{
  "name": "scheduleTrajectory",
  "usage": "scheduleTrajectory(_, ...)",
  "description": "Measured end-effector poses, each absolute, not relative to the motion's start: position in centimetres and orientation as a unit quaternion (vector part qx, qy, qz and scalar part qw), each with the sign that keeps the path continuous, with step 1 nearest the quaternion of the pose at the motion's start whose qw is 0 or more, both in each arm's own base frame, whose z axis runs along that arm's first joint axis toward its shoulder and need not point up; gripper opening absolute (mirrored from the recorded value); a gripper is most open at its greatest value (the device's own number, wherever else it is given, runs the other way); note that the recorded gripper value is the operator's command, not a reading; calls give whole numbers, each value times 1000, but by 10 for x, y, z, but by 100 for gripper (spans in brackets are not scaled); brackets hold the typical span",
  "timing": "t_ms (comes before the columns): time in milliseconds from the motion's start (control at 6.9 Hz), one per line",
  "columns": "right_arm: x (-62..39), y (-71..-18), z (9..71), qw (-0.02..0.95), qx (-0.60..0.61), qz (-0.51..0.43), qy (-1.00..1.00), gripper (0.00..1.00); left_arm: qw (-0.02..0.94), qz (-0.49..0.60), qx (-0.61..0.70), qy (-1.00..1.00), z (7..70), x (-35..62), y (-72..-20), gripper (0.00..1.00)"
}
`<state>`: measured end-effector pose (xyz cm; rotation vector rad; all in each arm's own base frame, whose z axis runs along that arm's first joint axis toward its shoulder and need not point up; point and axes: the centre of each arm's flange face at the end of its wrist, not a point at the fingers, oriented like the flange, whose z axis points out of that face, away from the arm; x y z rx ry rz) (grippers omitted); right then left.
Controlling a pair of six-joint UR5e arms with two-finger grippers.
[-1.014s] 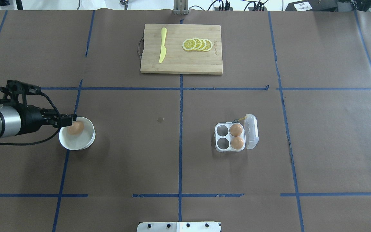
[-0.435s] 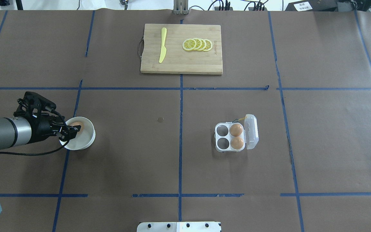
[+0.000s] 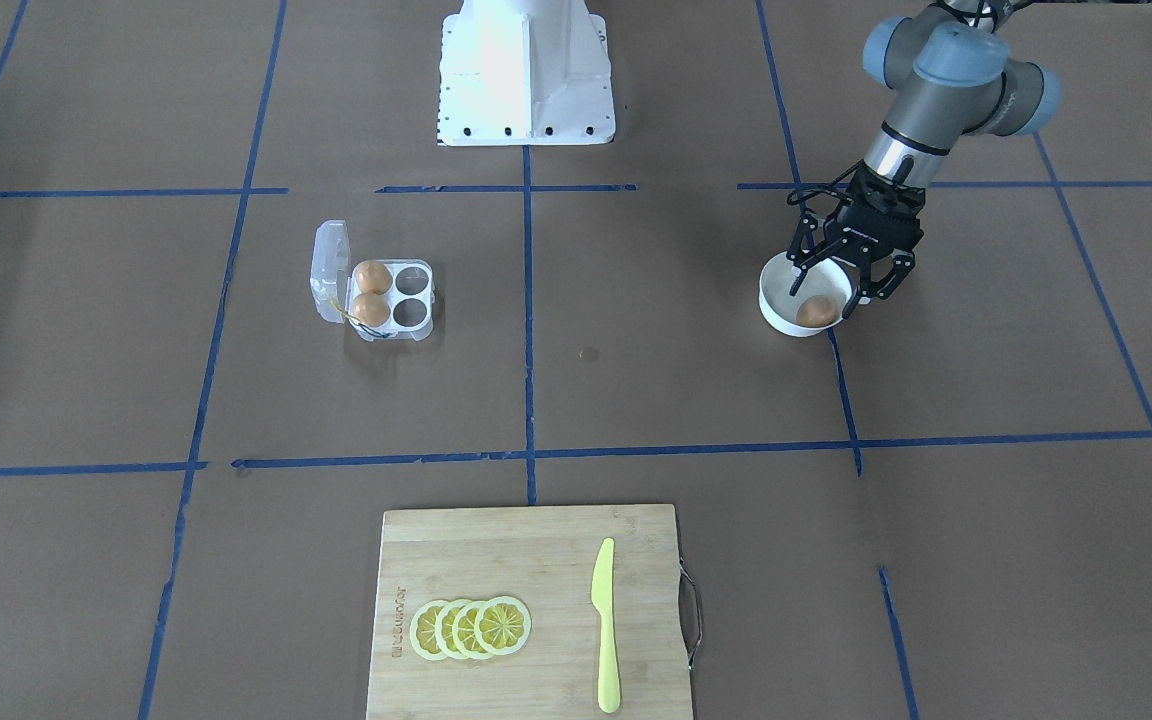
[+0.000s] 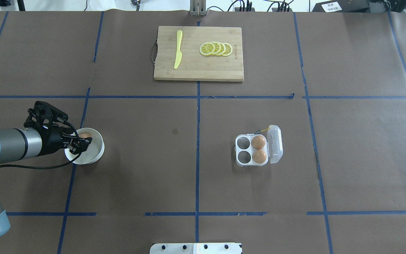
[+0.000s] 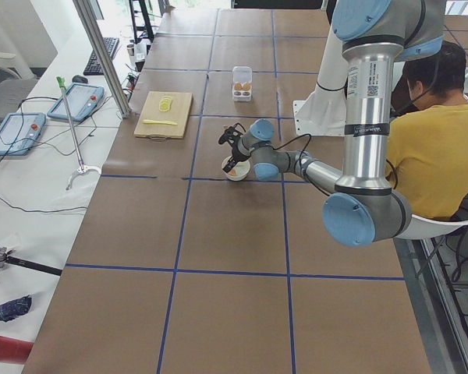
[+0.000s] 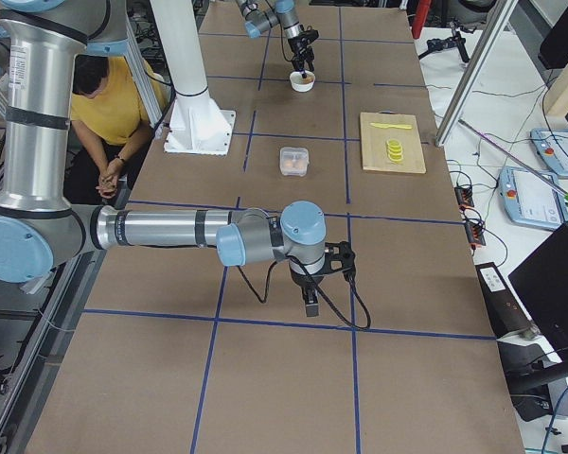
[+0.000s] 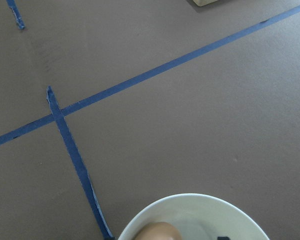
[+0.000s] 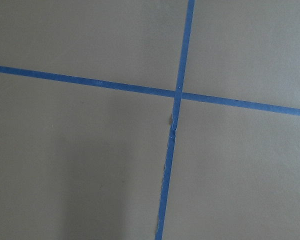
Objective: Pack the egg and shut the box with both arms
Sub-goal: 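Move the left gripper over the white bowl toward the brown egg, then lower the left gripper into the bowl and grasp the brown egg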
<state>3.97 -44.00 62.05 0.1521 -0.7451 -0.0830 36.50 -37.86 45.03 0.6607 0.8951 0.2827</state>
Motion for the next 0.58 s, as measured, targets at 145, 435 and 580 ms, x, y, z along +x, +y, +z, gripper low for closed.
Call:
scheduleTrajectory(145, 40, -440, 621, 928, 74, -41, -364, 100, 839, 135, 312, 424, 450, 368, -379, 74)
scheduleTrajectory(435, 40, -440, 621, 928, 74, -40, -364, 100, 838, 138, 310, 426, 450, 371, -377, 74)
scheduleTrajectory(580, 40, -440, 621, 928, 74, -40, -364, 100, 838, 140, 310, 428, 449, 373, -375, 74)
